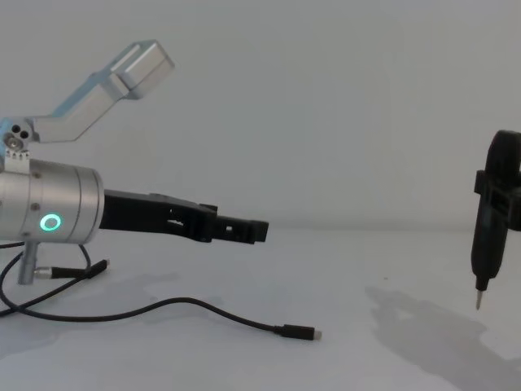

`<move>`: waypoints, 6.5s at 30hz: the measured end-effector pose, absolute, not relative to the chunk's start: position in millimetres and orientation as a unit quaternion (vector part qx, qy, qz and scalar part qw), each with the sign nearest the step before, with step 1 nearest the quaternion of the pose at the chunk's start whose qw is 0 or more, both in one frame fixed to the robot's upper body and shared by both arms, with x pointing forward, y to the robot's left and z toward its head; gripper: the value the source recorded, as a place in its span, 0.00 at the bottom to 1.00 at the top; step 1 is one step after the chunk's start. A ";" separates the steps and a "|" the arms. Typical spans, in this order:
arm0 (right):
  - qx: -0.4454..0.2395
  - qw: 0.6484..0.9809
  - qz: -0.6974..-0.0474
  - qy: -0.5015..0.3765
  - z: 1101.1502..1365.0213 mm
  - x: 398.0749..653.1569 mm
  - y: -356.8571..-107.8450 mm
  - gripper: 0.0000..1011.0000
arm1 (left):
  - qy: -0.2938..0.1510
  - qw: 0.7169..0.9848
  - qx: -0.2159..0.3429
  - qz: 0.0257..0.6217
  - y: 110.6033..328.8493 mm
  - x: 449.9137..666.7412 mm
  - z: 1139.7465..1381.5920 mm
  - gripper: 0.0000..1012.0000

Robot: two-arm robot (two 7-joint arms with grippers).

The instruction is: Pick up the data cable with the one hand.

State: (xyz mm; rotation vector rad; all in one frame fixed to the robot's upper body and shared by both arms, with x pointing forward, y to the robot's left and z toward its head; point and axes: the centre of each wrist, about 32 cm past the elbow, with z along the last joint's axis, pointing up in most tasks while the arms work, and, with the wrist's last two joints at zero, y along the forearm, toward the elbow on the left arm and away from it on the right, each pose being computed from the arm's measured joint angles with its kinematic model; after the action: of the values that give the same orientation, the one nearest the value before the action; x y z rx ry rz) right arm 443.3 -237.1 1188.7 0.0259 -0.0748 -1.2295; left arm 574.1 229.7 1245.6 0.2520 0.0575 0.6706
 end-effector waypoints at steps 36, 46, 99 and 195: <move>0.012 0.816 -0.577 -0.035 1188.7 443.3 -237.1 0.27 | 0.037 0.929 0.188 0.316 254.2 565.9 1225.0 0.99; 0.012 0.816 -0.577 -0.035 1188.7 443.3 -237.1 0.27 | 0.033 0.929 0.187 0.319 261.4 564.4 1223.2 0.99; 0.012 0.816 -0.577 -0.035 1188.7 443.3 -237.1 0.27 | 0.050 0.915 0.196 0.348 269.5 559.7 1204.6 0.99; 0.035 0.868 -0.490 -0.066 1186.7 512.5 -195.6 0.27 | 0.061 0.911 0.193 0.360 268.2 555.0 1201.0 0.04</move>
State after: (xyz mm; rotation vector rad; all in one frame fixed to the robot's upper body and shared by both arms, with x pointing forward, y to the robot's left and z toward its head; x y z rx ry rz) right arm 512.5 -195.6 1186.7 0.0729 -0.1388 -1.0260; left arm 555.0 268.2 1201.0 0.3982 0.1254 0.7433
